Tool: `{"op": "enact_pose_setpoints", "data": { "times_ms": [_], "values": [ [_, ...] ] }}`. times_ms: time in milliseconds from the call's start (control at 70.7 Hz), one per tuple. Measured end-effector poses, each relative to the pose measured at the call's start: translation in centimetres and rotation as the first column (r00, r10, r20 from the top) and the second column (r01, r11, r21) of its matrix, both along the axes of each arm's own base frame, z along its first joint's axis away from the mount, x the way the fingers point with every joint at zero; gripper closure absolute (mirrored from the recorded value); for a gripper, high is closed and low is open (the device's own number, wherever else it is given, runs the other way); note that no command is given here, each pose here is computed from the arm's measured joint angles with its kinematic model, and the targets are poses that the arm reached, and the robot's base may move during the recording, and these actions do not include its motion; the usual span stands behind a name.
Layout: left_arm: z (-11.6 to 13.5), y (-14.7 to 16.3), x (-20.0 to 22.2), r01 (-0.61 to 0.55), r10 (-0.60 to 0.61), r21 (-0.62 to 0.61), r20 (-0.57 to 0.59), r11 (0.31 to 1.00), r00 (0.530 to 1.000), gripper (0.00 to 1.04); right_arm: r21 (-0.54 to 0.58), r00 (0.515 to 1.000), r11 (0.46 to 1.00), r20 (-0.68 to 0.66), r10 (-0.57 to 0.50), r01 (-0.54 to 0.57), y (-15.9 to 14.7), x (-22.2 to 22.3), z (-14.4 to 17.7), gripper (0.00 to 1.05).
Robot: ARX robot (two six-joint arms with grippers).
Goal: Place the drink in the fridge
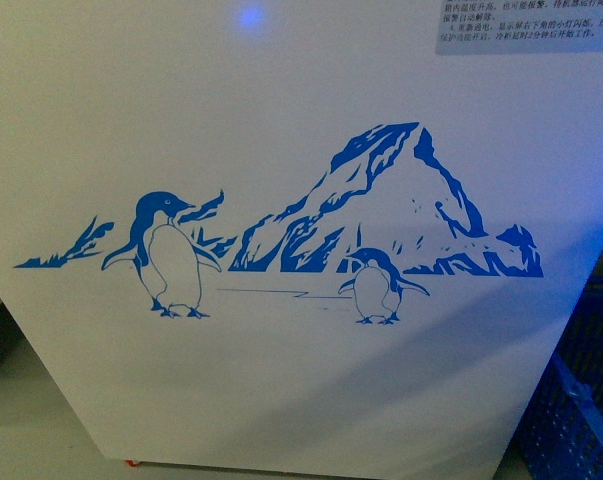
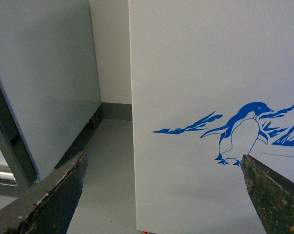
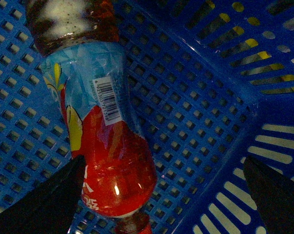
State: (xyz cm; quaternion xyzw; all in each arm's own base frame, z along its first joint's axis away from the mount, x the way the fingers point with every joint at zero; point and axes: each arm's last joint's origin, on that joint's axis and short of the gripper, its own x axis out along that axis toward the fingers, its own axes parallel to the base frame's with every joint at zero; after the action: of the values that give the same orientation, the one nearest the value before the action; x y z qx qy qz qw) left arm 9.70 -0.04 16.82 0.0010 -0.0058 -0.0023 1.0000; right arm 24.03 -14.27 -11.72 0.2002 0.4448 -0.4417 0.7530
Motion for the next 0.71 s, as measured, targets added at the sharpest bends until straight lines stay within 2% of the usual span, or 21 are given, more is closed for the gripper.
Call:
{"op": "enact_pose_setpoints", "data": {
  "times_ms": [707],
  "values": [
    [0.0,0.0,0.0,0.0,0.0,0.0,0.0,1.0,1.0,0.08,0.059,0.999,0.998,-0.047,0.02,-0.017,0.0,1.9,-3.9,0.08]
  ]
}}
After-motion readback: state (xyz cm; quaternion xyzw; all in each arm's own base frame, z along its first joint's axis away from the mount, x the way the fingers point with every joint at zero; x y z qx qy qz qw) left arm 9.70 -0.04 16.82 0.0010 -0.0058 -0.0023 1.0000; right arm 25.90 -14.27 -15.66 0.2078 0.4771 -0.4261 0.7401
